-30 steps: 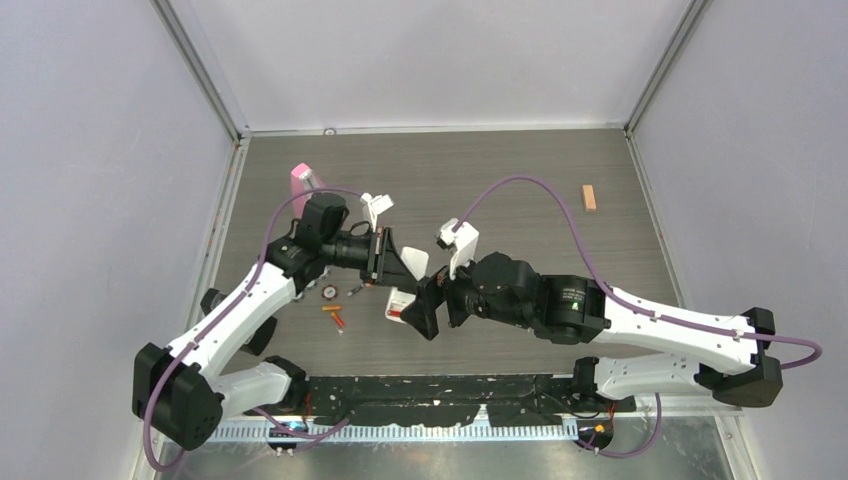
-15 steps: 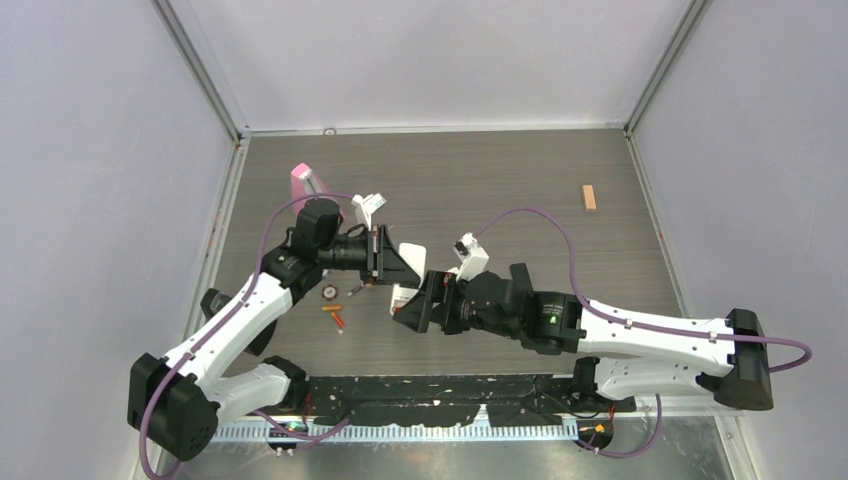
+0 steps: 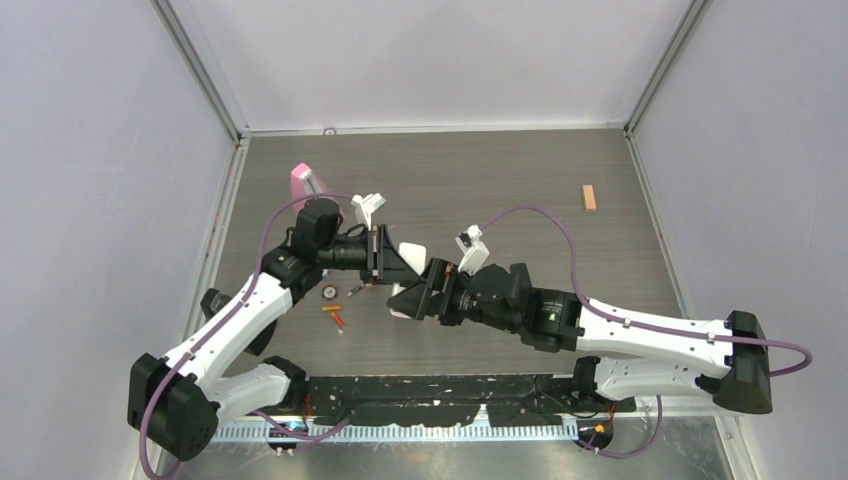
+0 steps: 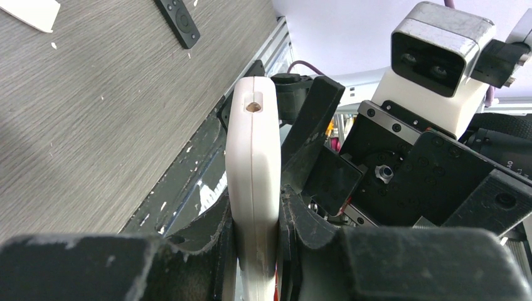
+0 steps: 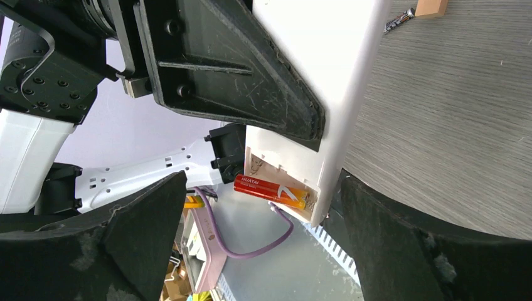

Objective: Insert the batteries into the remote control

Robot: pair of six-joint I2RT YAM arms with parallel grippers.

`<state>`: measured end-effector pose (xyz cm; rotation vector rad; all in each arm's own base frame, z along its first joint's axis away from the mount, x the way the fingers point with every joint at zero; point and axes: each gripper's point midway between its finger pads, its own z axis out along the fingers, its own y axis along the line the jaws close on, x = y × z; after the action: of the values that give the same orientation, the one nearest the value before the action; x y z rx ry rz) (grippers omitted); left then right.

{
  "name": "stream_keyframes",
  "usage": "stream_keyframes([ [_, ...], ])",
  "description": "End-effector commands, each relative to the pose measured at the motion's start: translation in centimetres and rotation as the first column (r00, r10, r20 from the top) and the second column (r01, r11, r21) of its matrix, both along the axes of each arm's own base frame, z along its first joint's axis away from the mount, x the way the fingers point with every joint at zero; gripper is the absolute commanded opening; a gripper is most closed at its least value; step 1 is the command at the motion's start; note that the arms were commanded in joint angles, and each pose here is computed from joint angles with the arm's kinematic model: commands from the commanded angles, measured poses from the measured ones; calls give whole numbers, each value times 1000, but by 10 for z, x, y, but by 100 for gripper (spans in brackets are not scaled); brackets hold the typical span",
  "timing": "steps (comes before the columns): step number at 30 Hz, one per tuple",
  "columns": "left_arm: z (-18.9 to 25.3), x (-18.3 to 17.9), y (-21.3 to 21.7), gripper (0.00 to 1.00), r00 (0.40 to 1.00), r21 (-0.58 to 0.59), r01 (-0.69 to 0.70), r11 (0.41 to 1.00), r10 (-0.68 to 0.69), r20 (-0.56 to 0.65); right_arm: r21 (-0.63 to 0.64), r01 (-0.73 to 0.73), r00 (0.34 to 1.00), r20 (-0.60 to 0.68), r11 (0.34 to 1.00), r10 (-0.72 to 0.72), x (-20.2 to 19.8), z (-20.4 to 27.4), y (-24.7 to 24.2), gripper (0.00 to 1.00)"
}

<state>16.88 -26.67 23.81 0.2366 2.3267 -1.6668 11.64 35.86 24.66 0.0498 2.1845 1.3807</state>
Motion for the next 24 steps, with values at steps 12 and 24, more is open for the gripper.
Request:
stream_keyframes([
  [12, 9, -3, -1, 0, 999, -33, 18, 999, -17, 47, 81, -54, 998, 16, 995, 53, -2, 9, 14, 85],
  [24, 13, -4, -1, 0, 998, -40, 23, 999, -20, 55, 103, -85, 995, -37, 991, 89, -8, -4, 15, 71],
])
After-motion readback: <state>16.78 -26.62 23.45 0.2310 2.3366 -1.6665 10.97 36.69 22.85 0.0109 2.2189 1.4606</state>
